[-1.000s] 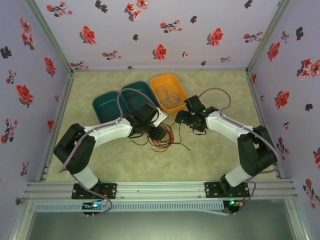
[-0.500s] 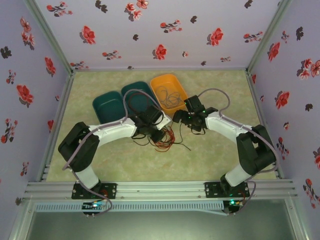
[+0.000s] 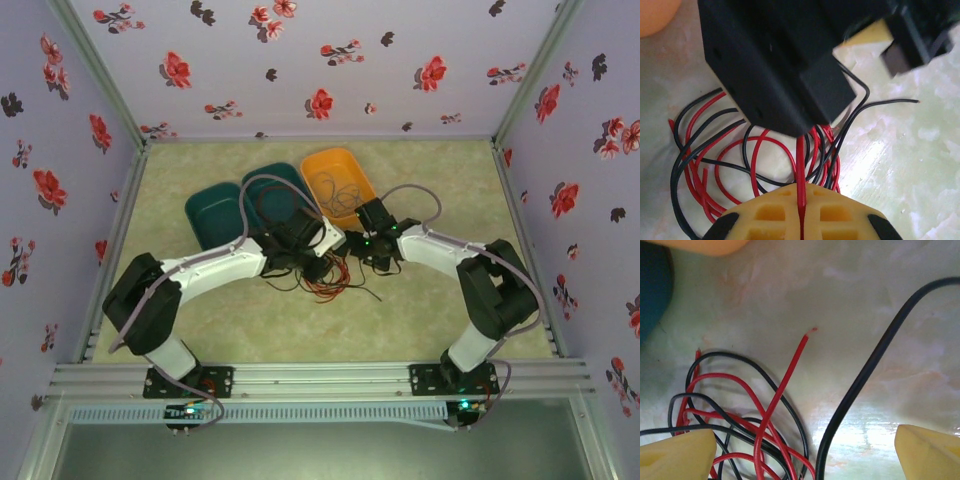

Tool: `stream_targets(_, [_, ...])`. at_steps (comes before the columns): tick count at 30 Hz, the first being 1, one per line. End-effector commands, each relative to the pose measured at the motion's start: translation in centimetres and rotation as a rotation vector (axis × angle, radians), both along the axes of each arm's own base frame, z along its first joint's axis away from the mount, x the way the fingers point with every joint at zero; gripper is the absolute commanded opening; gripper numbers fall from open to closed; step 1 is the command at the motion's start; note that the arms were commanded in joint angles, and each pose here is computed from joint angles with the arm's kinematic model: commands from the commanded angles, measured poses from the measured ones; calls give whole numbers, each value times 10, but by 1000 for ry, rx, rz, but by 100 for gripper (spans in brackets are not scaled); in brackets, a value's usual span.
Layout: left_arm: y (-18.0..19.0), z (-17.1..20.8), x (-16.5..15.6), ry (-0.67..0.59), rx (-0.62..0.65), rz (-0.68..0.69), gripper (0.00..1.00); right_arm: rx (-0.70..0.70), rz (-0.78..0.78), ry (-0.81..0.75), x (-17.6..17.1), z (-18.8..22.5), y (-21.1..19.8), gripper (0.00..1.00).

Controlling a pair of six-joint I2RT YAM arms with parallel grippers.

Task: Untangle the cables

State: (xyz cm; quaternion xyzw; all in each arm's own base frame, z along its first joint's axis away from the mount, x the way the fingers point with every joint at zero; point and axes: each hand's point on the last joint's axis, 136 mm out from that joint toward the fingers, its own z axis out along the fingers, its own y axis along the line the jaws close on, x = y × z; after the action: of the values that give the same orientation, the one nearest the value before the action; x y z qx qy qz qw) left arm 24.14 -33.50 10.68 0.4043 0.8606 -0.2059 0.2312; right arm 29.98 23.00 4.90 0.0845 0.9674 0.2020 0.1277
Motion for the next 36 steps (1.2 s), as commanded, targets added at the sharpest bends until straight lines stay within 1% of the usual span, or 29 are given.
stream_targets(1, [-9,27,-2,-27,-72,-4,0,-49,25,56,-15,-16,-7,93])
stream_targets(6, [-7,47,-4,-60,-102,-3,0,-92,10,89,-21,-29,-16,91])
stream_targets(16, [3,87,-1,-159,-159,30,0,-154,6,113,-28,-40,-28,90])
stream_targets(23, [12,129,7,-292,-216,65,0,-176,0,134,-32,-50,-33,90])
stream_targets(30, [17,171,8,-402,-319,83,0,-202,-2,142,-35,-55,-38,89])
stream_targets(36, [21,193,4,-464,-398,82,0,-234,-3,131,-36,-52,-46,89])
